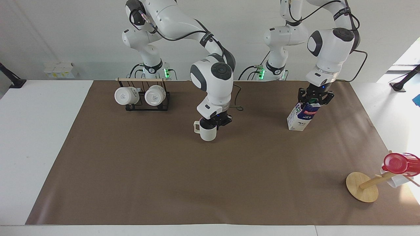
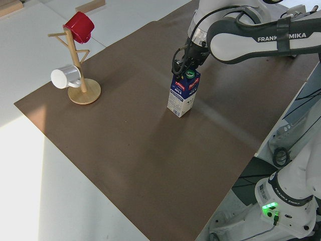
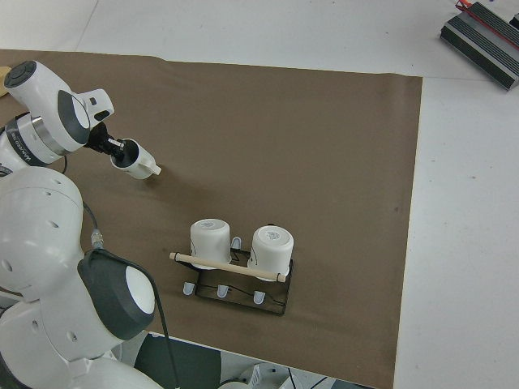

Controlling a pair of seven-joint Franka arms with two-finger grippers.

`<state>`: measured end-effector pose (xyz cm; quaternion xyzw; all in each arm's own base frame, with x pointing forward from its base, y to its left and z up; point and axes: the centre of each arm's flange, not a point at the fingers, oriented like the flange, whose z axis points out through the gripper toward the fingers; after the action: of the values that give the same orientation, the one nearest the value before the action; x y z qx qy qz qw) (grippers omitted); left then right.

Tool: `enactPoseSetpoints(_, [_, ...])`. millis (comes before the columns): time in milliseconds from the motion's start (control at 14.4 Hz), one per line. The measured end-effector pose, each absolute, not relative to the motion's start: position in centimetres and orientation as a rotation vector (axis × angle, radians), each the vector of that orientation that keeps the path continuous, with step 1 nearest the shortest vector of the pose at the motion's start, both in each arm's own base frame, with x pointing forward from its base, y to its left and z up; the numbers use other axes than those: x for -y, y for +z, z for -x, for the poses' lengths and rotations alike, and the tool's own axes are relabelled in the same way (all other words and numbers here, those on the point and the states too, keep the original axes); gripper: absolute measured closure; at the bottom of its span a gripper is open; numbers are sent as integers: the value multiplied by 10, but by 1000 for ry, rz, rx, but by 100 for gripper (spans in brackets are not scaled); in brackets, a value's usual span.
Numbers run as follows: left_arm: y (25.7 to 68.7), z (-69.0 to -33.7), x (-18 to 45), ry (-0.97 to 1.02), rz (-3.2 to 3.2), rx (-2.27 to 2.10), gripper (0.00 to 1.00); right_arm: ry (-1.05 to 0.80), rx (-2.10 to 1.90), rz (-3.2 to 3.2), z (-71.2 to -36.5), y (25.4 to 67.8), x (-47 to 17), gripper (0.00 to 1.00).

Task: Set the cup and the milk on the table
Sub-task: 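Carry the mug and carton toward the table centre with both grippers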

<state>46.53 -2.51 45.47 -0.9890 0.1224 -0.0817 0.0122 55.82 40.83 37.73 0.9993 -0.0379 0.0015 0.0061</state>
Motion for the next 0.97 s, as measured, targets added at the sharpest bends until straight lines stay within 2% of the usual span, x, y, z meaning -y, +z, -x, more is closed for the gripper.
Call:
enactPoseSetpoints(69, [456, -466, 25, -250, 3084, -381, 44, 3, 112, -3129, -552, 376, -420, 96])
enactPoseSetpoints(346, [470, -468, 24, -222, 3089, -378, 51, -18, 83, -3121, -537, 363, -441, 96])
enactPoseSetpoints(623, [481, -471, 24, -230, 3090, -374, 51, -30, 86, -3121, -538, 359, -442, 96])
enactPoseSetpoints(970, [516, -476, 27, -204, 3106, -298, 52, -44, 28, -3117, -522, 350, -463, 96])
